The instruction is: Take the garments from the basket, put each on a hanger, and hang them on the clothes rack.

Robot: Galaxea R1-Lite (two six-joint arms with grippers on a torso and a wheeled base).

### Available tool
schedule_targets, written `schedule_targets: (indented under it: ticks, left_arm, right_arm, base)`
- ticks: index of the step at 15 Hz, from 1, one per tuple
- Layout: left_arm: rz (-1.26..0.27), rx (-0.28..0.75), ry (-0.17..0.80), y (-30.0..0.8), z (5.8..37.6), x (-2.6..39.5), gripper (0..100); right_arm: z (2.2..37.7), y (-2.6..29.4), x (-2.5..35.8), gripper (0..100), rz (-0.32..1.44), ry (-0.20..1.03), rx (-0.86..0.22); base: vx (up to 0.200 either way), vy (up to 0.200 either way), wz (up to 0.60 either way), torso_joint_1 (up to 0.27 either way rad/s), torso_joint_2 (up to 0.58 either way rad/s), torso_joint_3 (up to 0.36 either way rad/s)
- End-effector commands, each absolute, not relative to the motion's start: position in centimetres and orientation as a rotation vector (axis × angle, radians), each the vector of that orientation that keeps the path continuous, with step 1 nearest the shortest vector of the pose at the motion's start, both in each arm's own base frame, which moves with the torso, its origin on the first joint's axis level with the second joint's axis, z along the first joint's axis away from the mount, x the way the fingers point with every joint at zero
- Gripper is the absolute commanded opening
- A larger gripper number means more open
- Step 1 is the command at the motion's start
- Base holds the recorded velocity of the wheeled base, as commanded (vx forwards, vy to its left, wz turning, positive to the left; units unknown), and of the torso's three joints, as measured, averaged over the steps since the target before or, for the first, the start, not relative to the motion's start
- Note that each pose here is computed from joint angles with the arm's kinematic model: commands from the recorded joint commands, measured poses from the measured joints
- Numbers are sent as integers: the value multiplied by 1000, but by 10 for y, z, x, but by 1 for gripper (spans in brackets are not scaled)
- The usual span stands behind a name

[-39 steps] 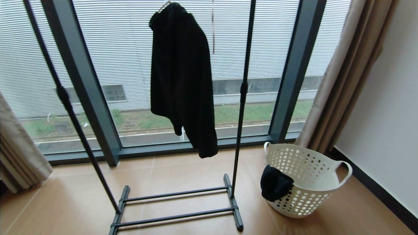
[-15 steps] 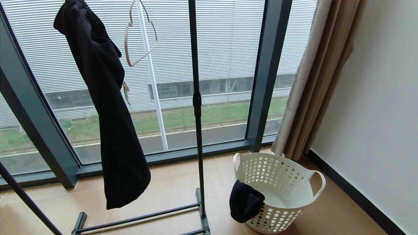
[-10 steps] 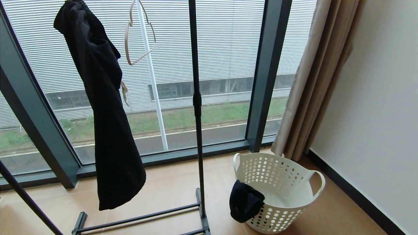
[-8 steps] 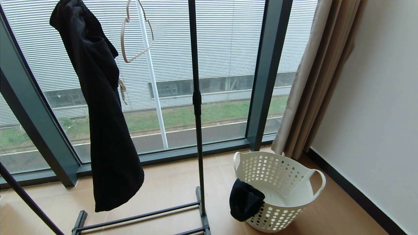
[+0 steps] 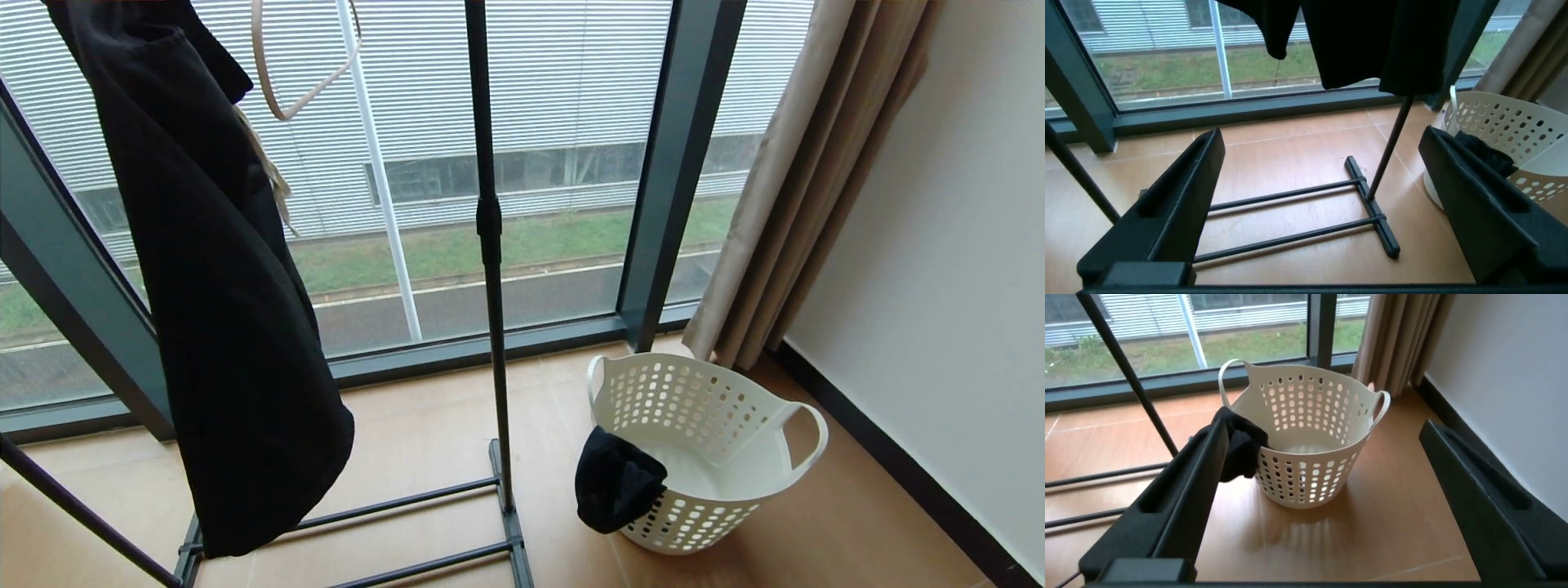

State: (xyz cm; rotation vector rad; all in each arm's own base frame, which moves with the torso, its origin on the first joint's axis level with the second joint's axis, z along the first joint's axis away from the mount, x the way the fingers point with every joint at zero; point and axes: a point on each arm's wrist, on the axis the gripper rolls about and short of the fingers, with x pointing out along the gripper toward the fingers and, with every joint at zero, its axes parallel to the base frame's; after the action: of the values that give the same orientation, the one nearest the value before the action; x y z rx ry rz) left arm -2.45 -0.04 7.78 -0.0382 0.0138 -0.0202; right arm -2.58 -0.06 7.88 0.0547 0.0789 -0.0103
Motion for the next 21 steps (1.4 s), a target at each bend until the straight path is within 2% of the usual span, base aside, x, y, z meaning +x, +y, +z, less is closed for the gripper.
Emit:
schedule_targets:
  ticks: [1,21]
  left_arm:
    - [-20,-39,16,0,78,-24,100]
    - [-14,-35,17,0,77,-24,100]
  right_arm:
    - [79,-1,-26,100,-10,80,54]
    - [79,-1,-26,100,-10,75,53]
  base:
    - [0,0,0,7,-2,-198]
    - [0,0,0,3,3,-197]
